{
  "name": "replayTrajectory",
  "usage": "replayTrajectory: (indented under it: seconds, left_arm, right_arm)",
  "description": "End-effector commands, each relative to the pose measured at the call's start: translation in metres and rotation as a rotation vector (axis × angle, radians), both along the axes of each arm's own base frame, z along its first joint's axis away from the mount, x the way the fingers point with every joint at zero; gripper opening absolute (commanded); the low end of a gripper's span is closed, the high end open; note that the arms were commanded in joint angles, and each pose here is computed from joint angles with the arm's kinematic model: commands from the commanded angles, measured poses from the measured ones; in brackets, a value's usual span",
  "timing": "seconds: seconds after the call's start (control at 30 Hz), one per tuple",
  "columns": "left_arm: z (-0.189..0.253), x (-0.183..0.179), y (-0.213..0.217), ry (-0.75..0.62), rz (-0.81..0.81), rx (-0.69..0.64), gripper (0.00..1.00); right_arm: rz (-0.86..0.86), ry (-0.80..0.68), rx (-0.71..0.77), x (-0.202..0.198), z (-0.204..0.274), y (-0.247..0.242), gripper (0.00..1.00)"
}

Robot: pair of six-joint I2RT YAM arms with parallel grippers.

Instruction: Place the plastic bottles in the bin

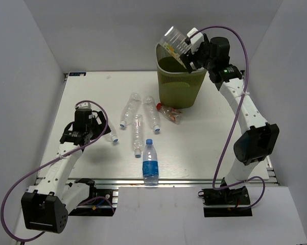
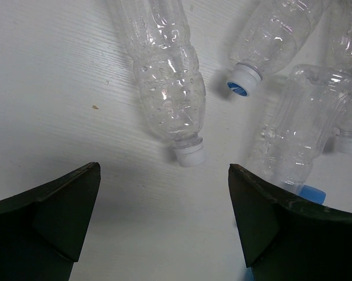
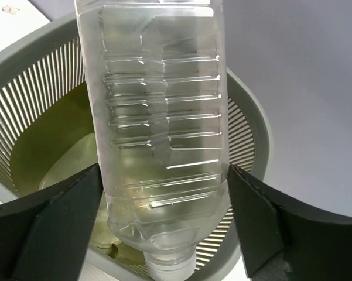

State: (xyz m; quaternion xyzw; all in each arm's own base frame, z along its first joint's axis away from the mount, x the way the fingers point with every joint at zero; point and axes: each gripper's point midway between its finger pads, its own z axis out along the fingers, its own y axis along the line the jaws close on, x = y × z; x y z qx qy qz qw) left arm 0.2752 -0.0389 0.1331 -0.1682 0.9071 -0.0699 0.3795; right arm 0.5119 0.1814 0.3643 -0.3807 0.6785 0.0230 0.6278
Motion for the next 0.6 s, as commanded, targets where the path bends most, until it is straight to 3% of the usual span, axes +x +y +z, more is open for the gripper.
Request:
replayTrajectory:
  seconds: [0.0, 0.33, 0.37, 0.4, 0.43, 0.47, 0.5, 0.57]
  left_arm:
    - [0.011, 0.003, -0.003, -0.048, -0.018, -0.006, 1.0]
    - [0.011, 0.003, -0.005, -0.047, -0.025, -0.012, 1.0]
    - [0.011, 0.003, -0.005, -0.047, -0.025, -0.012, 1.0]
    - [0.011, 0.003, -0.005, -0.047, -0.025, -0.012, 1.0]
    - [0.011, 0.003, -0.005, -0.047, -0.025, -0.012, 1.0]
    - [0.011, 0.003, -0.005, -0.047, -0.025, -0.012, 1.0]
    - [0.012, 0.005, -0.005, -0.056, -0.025, -0.013, 1.0]
    - [0.015, 0.005, -0.005, -0.065, -0.025, -0.014, 1.0]
  right_arm:
    - [-0.06, -0.081, 0.02, -0.002, 0.041, -0.014, 0.9]
    - [0.006, -0.146, 0.014, -0.017, 0.048, -0.008, 0.9]
    - [-0.014, -0.161, 0.025, -0.017, 0.053, -0.012, 0.78]
    - [-0.015, -0.157, 0.029, -0.017, 0.05, -0.011, 0.35]
    - [-0.037, -0.158, 0.033, -0.015, 0.049, -0.015, 0.07]
    - [-0.045, -0.172, 0.04, -0.017, 0.054, -0.017, 0.33]
    - [-0.048, -0.18, 0.04, -0.017, 0.054, -0.016, 0.88]
    - [-0.051, -0.164, 0.025, -0.014, 0.049, -0.017, 0.9]
